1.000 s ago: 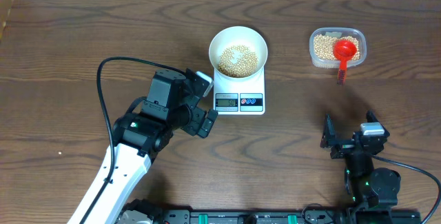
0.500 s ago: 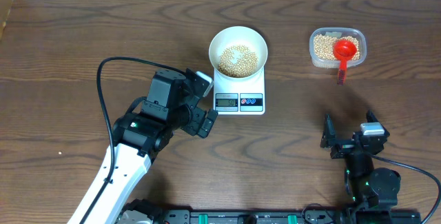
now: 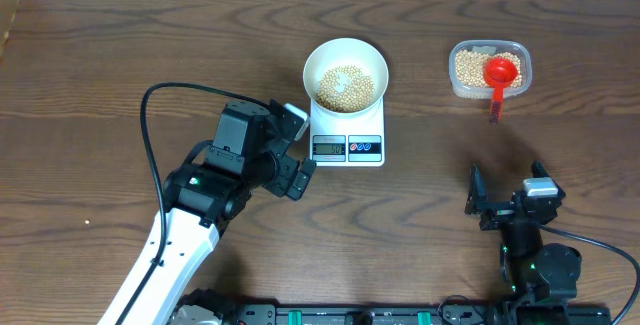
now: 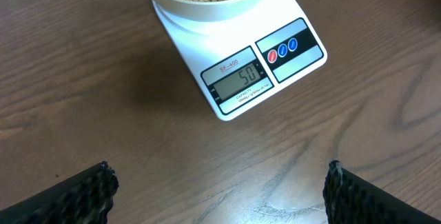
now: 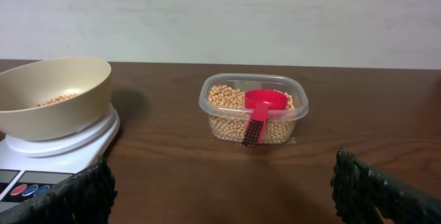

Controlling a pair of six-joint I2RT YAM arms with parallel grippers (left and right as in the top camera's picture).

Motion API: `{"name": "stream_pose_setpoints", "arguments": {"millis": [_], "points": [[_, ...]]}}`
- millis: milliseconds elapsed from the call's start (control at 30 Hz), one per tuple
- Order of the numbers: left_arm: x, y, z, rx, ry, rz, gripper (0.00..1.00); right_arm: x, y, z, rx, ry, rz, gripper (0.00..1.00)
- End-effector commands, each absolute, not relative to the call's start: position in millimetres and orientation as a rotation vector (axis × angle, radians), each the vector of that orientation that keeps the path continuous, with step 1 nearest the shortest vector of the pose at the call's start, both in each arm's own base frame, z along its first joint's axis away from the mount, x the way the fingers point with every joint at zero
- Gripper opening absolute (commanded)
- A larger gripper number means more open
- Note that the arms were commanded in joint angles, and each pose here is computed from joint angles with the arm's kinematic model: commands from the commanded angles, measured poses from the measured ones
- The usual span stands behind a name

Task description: Scoop item into bowl and weigh 50g on scale

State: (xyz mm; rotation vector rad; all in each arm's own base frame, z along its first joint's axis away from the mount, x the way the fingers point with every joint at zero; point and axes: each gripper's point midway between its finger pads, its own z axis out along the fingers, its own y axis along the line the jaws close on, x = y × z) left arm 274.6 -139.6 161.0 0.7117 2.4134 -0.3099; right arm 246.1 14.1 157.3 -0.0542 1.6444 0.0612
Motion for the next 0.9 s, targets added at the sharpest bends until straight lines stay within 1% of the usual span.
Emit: {"name": "stream_pose_setpoints", "arguments": {"millis": [0,567,867], "points": [[274.2,-138.0,158.1,0.705,2.424,-0.299,0.98,245.8,14.3,156.6,-0.048,1.645,0.064,0.99],[272.8,-137.4,161.3,0.703,2.411,-0.299,0.98,245.8,14.3,156.6,-0.048,1.645,0.065,0.99],[267.7,-131.0,189.9,0.667,2.275,-0.277,0.98,245.8,14.3,156.6,-0.048,1.645,0.065,0.99]]}}
